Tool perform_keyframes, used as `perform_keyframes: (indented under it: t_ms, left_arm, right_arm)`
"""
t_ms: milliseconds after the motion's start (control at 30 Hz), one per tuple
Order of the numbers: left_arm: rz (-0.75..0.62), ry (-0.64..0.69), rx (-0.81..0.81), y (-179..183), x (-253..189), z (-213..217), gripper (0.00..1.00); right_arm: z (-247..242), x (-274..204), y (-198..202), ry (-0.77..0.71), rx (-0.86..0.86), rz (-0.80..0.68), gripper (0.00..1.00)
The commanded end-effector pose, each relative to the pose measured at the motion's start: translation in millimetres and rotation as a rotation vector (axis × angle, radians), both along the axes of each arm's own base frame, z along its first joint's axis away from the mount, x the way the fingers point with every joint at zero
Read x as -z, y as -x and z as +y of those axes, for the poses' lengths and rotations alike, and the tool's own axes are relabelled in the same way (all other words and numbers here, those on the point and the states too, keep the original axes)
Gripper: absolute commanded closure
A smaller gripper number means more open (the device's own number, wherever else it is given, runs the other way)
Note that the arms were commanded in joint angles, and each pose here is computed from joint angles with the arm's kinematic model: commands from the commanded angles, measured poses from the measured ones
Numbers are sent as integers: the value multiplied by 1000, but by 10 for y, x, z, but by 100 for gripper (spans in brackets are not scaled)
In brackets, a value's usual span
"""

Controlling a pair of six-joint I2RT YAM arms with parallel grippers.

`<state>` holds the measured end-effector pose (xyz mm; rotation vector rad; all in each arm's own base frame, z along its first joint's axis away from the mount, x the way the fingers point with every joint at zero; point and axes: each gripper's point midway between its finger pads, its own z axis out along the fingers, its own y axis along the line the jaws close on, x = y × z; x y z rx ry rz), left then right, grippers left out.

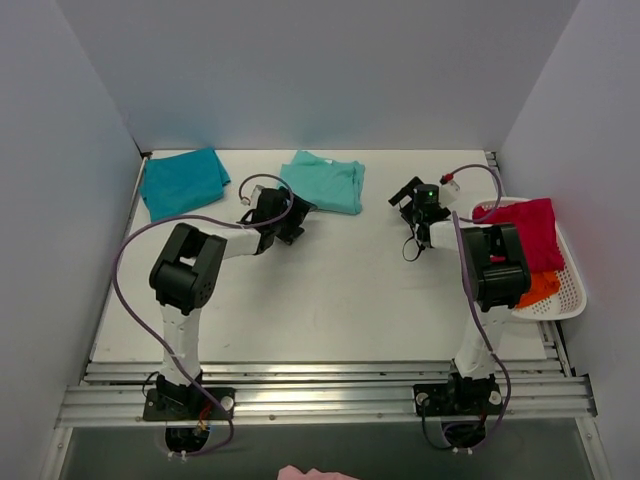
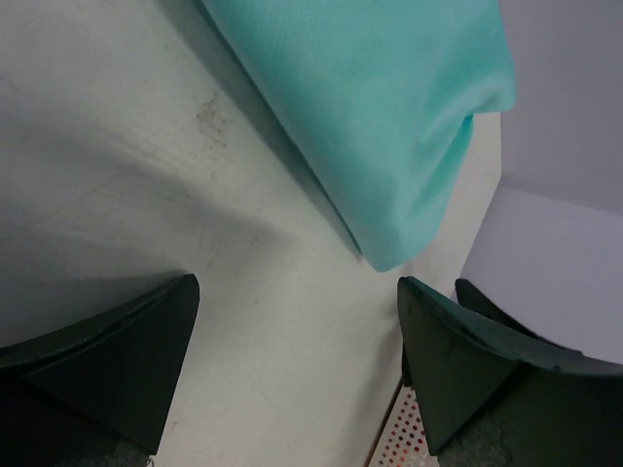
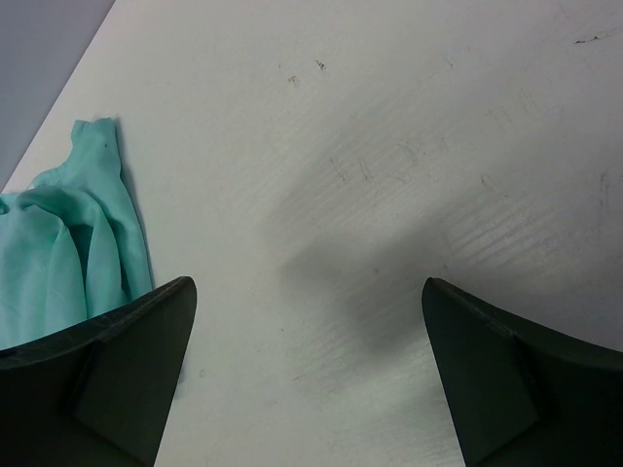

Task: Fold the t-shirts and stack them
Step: Put the neatly folded tshirt into the corner of the board with the left arm

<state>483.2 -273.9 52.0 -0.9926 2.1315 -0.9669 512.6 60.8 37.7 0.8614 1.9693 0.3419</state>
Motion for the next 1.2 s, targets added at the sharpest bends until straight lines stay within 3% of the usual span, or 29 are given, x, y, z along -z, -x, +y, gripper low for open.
perform_keyframes:
  t_ms: [0, 200, 233, 300, 333, 367, 433, 467, 600, 700, 833, 967, 1167]
  left_arm:
    - [37, 43, -180, -272, 186, 107, 6]
    - [101, -29, -269, -600, 515, 274, 6]
    - [65, -17, -270, -802, 327, 239, 6]
    - [149, -73, -256, -852, 625, 336, 6]
    - [107, -54, -240, -1041, 458, 283, 6]
    - [138, -50, -212, -1065, 650, 261, 21]
    - [120, -41, -181, -1235, 664, 290, 62]
    - [126, -45, -174, -1350, 660, 277, 97]
    - [41, -82, -47, -1670, 369, 271, 98]
    - [-67, -195, 49, -1818, -57, 434, 98]
    - [-133, -428, 119, -1837, -451, 986, 98]
    - [-154, -554, 103, -1792, -883, 1587, 98]
    - [-148, -667, 89, -1720, -1115, 2381, 98]
  right_arm:
    - [-43, 48, 168, -8, 5, 51, 3]
    - [-95, 27, 165, -17, 9, 48, 2]
    - [-107, 24, 161, -19, 12, 46, 2]
    - [-114, 28, 158, -29, 10, 46, 2]
    - [-120, 27, 162, -29, 9, 47, 2]
    - [-117, 21, 157, -31, 9, 44, 2]
    - [-134, 8, 159, -33, 11, 41, 2]
    - [-143, 0, 156, -38, 13, 39, 2]
    - [-142, -20, 165, -47, 7, 34, 2]
    - [-146, -39, 158, -58, 7, 27, 2]
    - [-101, -36, 156, -77, -7, 19, 3]
    - [-59, -19, 132, -99, -17, 15, 3]
    - [15, -9, 106, -133, -45, 9, 3]
